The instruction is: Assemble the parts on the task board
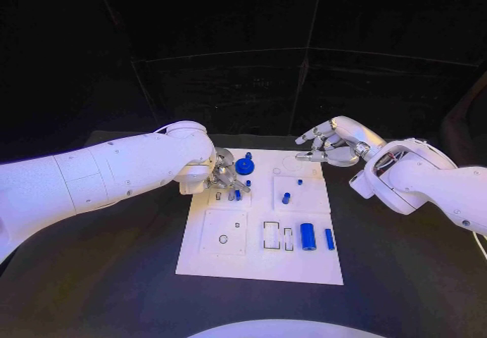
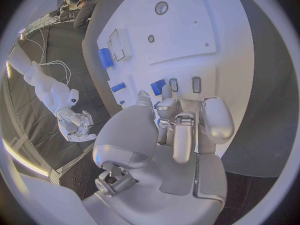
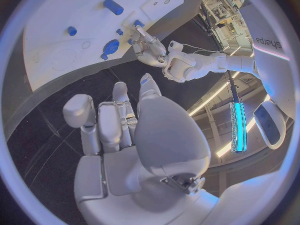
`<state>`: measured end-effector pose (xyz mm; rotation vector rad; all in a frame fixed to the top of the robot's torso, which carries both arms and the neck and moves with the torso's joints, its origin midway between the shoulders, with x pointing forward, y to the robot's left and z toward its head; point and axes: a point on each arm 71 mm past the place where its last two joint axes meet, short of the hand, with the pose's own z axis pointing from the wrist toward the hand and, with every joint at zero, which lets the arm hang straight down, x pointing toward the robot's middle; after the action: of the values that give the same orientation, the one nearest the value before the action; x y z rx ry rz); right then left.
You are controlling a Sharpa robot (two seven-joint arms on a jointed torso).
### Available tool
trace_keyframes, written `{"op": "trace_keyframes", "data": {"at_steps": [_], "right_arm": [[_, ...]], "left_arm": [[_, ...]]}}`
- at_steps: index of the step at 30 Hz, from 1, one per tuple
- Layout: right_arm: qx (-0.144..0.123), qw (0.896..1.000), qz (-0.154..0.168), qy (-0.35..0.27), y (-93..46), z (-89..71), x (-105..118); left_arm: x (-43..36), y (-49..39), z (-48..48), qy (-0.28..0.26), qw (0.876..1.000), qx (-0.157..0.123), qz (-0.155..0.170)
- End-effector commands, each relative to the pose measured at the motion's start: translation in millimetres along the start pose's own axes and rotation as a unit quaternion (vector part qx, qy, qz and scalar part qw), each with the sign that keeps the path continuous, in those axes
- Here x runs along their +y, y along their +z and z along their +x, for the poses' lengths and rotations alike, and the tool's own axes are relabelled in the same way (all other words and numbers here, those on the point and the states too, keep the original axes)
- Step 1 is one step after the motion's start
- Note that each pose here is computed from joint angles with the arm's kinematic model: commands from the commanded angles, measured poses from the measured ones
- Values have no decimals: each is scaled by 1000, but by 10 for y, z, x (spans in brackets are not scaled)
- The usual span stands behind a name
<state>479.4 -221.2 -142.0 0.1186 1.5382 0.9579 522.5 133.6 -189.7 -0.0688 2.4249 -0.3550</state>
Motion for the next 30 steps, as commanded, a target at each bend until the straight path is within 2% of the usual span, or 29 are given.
{"op": "trace_keyframes", "data": {"at_steps": [1, 30], "right_arm": [[1, 1000, -3, 3, 9, -1, 16], [4, 1000, -6, 5, 23, 16, 30]], "left_arm": [[-1, -1, -2, 7, 1000, 4, -5], [-36, 19, 10, 10, 1000, 6, -11]]}}
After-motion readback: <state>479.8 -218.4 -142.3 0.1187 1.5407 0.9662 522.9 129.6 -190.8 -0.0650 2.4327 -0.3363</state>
